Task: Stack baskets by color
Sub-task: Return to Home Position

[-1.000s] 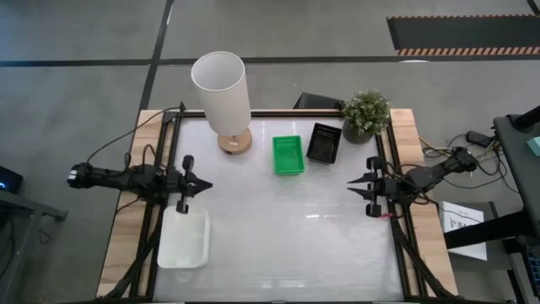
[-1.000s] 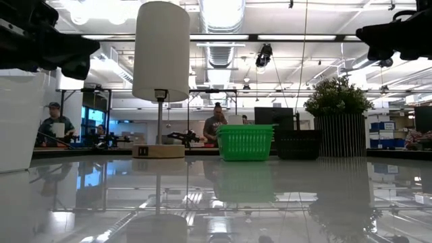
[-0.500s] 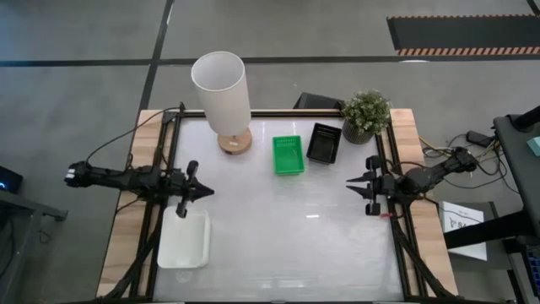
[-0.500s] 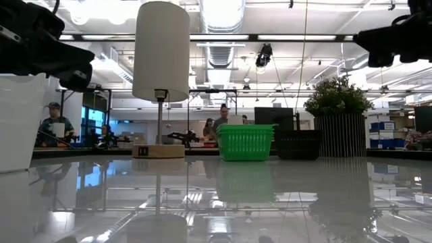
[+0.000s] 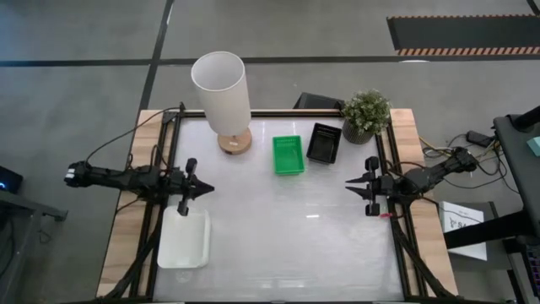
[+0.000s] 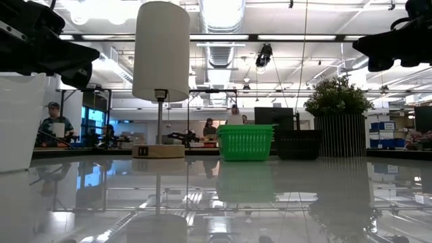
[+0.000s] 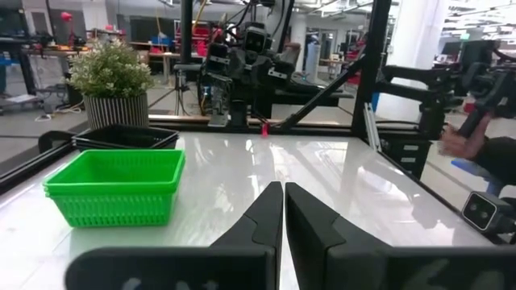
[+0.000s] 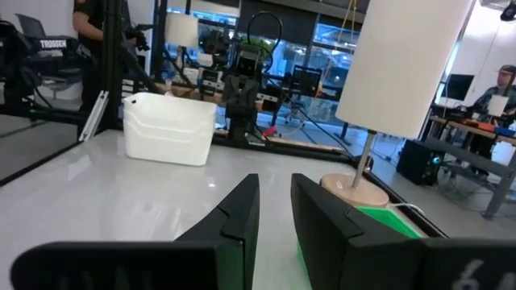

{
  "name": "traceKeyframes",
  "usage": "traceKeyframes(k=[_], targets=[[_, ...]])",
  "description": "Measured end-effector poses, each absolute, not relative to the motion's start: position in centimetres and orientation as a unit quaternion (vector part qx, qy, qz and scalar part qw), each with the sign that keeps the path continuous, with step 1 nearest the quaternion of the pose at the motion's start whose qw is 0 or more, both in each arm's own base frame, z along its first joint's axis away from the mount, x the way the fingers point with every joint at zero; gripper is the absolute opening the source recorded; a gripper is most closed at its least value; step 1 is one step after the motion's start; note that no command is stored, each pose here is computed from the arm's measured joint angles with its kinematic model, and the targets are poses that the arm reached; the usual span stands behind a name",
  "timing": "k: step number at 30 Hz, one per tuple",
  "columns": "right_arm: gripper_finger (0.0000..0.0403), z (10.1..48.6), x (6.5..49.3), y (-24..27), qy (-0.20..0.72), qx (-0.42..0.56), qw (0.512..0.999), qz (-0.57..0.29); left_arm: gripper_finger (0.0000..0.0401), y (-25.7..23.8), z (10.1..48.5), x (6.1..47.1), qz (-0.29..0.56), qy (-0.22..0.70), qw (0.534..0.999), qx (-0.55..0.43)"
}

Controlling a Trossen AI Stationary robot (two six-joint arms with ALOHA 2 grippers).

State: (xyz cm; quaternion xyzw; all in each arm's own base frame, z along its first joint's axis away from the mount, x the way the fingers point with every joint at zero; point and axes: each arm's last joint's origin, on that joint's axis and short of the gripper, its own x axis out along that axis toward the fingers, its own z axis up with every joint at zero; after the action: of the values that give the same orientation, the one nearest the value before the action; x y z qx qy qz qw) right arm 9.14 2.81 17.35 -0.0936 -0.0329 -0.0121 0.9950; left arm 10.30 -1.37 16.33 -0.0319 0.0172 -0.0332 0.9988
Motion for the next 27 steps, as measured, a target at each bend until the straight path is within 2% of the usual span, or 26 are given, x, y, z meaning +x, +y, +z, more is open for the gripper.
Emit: traceKeyframes(k=[9, 27], targets=[[0.0068, 17.37, 9.15, 2.81, -0.033, -0.156, 0.987, -0.014, 0.0000, -1.37, 16.29, 10.31, -0.033, 0.018, 0.999, -0.031], [0.0068, 17.37, 9.15, 2.82, -0.033, -0.158, 0.987, -0.014, 0.0000, -1.37, 16.30, 10.31, -0.033, 0.018, 0.999, -0.031]])
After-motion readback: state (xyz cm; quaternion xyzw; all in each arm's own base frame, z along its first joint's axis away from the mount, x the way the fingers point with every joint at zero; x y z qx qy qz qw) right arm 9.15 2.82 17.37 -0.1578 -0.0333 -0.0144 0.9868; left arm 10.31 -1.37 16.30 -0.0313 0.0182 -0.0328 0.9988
